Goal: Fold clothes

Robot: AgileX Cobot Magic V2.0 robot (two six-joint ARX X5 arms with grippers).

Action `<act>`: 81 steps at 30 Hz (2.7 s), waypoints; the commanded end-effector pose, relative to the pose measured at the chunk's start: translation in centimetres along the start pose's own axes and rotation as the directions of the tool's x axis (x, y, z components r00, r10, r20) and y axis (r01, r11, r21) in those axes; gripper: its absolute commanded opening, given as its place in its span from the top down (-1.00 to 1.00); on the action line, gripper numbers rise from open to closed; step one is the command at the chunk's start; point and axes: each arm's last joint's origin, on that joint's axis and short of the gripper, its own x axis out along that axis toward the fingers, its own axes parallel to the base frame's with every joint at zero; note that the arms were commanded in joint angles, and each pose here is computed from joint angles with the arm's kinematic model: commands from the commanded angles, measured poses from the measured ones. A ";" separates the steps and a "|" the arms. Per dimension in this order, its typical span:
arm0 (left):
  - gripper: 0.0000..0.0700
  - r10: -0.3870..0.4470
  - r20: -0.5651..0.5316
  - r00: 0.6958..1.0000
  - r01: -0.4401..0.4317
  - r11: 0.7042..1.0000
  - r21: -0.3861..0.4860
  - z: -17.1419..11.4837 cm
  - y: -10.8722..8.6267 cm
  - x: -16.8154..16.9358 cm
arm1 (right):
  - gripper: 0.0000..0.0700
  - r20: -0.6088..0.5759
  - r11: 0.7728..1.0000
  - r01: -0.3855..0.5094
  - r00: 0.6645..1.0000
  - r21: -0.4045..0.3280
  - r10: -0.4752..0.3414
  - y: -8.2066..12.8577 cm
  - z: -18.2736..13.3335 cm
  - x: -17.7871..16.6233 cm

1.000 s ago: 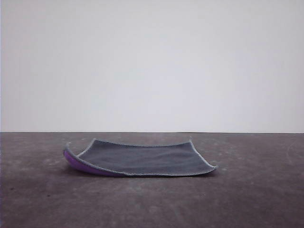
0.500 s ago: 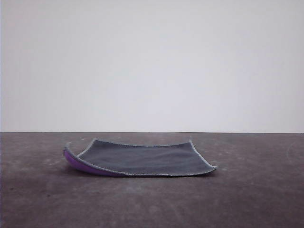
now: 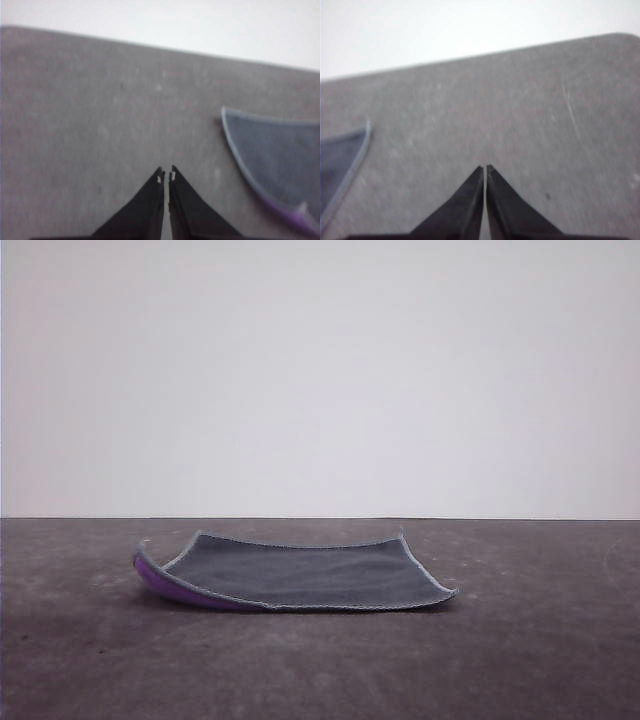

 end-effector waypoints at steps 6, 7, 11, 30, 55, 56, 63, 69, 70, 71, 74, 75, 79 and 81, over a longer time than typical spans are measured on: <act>0.99 0.001 0.088 0.996 0.005 0.997 -0.071 5.1 -0.8 -0.6 | 0.99 0.042 0.995 -0.086 0.996 0.052 0.083 1.4 5.2 -0.4; 0.99 0.002 0.083 0.997 0.004 0.998 -0.069 5.9 -1.0 -0.6 | 0.99 0.025 0.994 -0.096 0.995 0.048 0.095 1.6 6.0 -0.2; 1.00 -0.004 0.040 0.999 0.007 0.998 -0.056 9.3 -1.5 0.1 | 0.99 -0.088 0.992 -0.126 0.988 0.032 0.128 2.3 8.7 1.3; 1.00 -0.228 -0.461 0.857 0.240 0.970 -0.034 13.6 -2.4 10.9 | 0.99 -0.555 0.951 -0.309 0.793 -0.015 0.249 3.8 14.1 12.5; -0.36 -0.377 -0.500 0.780 0.352 0.924 -0.148 12.6 -2.6 12.1 | -0.21 -0.603 0.906 -0.409 0.697 0.109 0.387 4.0 12.9 13.5; -0.36 -0.379 -0.499 0.779 0.349 0.924 -0.158 12.6 -2.6 12.1 | -0.21 -0.597 0.898 -0.424 0.692 0.118 0.405 4.0 13.0 13.5; -0.36 -0.380 -0.503 0.776 0.342 0.924 -0.171 12.5 -2.5 12.2 | -0.21 -0.573 0.874 -0.467 0.682 0.135 0.454 4.2 13.2 13.6; -0.36 -0.397 -0.504 0.767 0.343 0.918 -0.200 12.3 -2.5 12.6 | -0.24 -0.583 0.880 -0.452 0.680 0.145 0.445 4.1 12.8 14.0; -0.36 -0.409 -0.502 0.762 0.347 0.912 -0.217 12.2 -2.5 12.9 | -0.28 -0.588 0.880 -0.450 0.674 0.152 0.446 4.1 12.6 14.2; -0.36 -0.425 -0.501 0.754 0.354 0.905 -0.235 12.0 -2.5 13.2 | -0.39 -0.594 0.880 -0.447 0.667 0.164 0.450 4.2 12.3 14.6; -0.36 -0.487 -0.497 0.718 0.385 0.873 -0.299 11.4 -2.7 14.6 | -0.67 -0.613 0.874 -0.449 0.641 0.187 0.461 4.5 11.2 16.0; -0.36 -0.499 -0.496 0.711 0.391 0.866 -0.311 11.1 -2.7 15.1 | -0.68 -0.617 0.871 -0.453 0.635 0.191 0.465 4.6 10.8 16.5; -0.36 -0.511 -0.507 0.694 0.386 0.859 -0.336 9.6 -2.8 17.4 | -0.68 -0.614 0.860 -0.466 0.621 0.210 0.487 5.3 9.1 18.8; -0.36 -0.510 -0.533 0.675 0.371 0.859 -0.351 8.8 -2.8 18.6 | -0.68 -0.610 0.856 -0.464 0.618 0.226 0.496 5.6 8.2 19.8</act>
